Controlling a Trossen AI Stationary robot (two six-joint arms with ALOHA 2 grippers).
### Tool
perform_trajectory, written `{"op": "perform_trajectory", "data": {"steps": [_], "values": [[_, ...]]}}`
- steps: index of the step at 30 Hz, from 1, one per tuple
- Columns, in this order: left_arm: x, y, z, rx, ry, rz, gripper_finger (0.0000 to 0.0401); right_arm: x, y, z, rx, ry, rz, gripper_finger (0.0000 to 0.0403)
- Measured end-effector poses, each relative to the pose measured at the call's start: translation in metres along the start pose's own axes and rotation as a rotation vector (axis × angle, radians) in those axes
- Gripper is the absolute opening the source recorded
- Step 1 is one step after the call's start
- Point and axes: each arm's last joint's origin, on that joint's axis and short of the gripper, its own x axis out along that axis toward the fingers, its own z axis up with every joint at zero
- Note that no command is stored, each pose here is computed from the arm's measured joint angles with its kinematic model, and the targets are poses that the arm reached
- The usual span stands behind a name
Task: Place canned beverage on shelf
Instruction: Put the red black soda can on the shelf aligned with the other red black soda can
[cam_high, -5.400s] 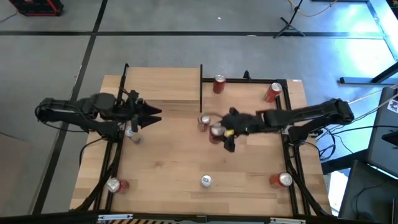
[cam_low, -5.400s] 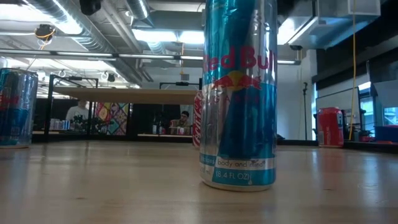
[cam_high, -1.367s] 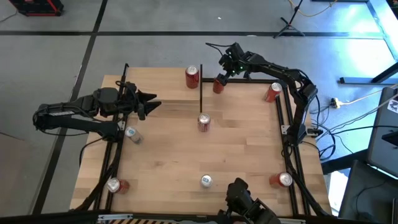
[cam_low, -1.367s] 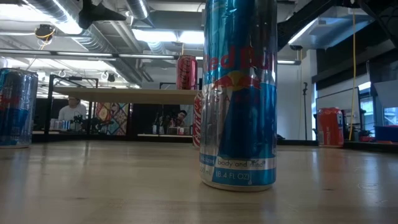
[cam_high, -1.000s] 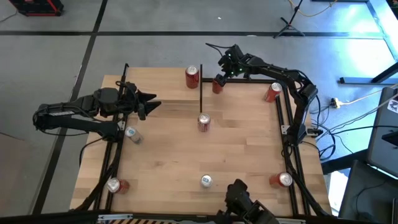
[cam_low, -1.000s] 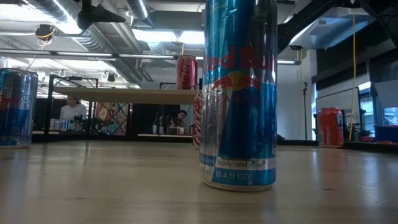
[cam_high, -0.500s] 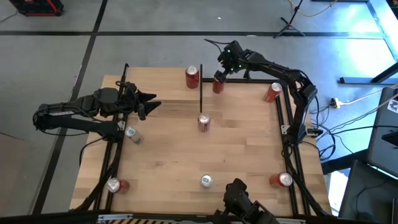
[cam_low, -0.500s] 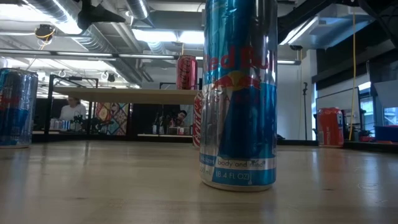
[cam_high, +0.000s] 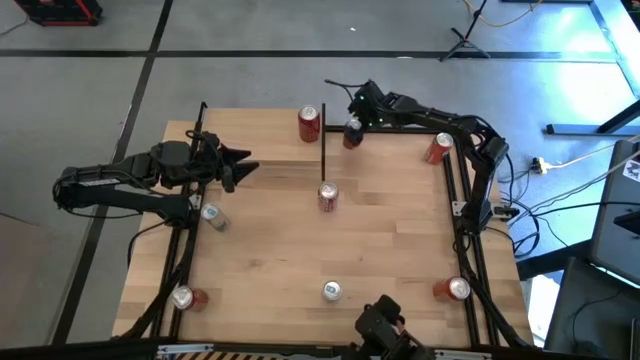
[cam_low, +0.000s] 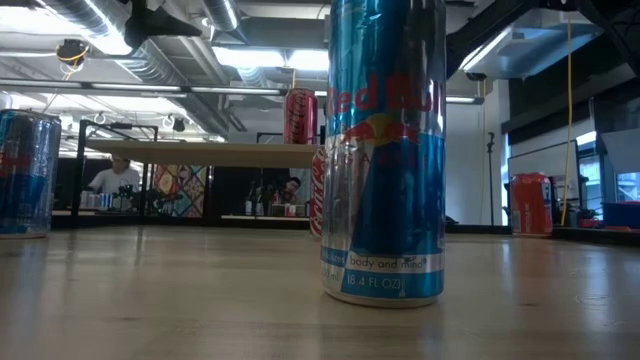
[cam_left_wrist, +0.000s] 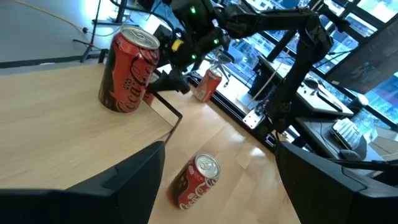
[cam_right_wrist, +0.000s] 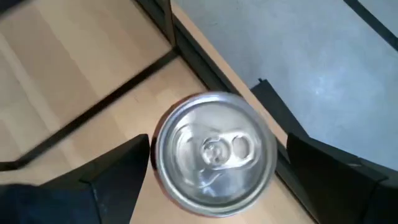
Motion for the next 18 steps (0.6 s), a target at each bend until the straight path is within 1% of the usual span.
{"op": "perform_trajectory", "data": {"steps": [3, 7, 9, 11, 17, 18], "values": [[0.000, 0.000, 0.000, 0.000, -0.006, 0.008, 0.0300, 0.005, 0.000, -0.006, -0.006, 0.010, 0.001, 0.0369], [0.000, 0.000, 0.000, 0.000, -0.005, 0.008, 0.0300, 0.011, 0.001, -0.011, -0.011, -0.011, 0.008, 0.0367], [0.000, 0.000, 0.000, 0.000, -0.005, 0.007, 0.0300, 0.012, 0.001, -0.010, -0.012, -0.039, 0.007, 0.0361], [0.000, 0.000, 0.000, 0.000, -0.005, 0.007, 0.0300, 0.012, 0.001, -0.006, -0.020, -0.076, 0.005, 0.0347], [0.000, 0.000, 0.000, -0.002, -0.008, 0.006, 0.0300, 0.012, 0.002, -0.005, -0.098, -0.097, 0.045, 0.0279], [0.000, 0.000, 0.001, -0.004, -0.012, 0.003, 0.0300, 0.012, 0.002, -0.006, -0.109, -0.093, 0.049, 0.0276]]}}
